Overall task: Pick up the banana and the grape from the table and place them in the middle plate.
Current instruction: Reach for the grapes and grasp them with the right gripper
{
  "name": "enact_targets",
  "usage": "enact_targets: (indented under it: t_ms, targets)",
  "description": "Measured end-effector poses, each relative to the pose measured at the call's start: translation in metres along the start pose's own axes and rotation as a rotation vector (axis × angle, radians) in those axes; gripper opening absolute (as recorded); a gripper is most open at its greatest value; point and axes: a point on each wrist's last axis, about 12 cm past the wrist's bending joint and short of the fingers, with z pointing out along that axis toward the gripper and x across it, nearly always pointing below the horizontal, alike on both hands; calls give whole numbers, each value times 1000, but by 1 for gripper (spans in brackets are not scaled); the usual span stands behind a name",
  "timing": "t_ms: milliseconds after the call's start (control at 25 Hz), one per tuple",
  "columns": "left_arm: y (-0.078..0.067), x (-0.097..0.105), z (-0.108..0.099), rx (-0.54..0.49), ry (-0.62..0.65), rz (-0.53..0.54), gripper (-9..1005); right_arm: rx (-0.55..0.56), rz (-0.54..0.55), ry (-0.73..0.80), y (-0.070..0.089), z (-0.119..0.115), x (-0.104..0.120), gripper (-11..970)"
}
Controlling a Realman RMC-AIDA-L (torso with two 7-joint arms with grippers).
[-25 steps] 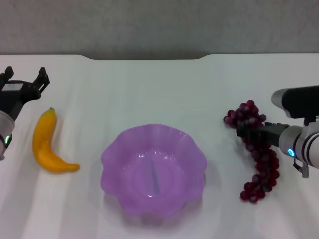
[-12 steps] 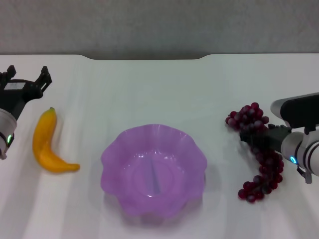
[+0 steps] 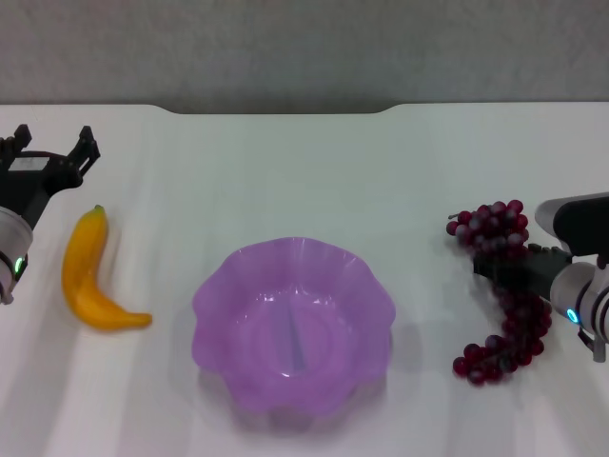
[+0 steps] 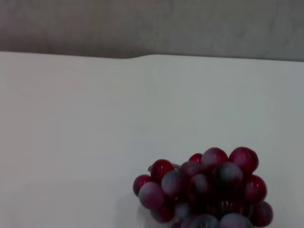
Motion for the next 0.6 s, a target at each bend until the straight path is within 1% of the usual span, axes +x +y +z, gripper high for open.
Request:
enact_targets:
  t_ms: [320,520,600]
  targets:
    - [-4,-3,3,16,-6,6,877,-6,-92,23,2,3,1,850]
    - [-4,-1,2,14,-2,6,877,-12,-192,17,3,3,1,848]
    - [-3,0,1,11,2,6,877,-5,-203,-7,1,3,-1,847]
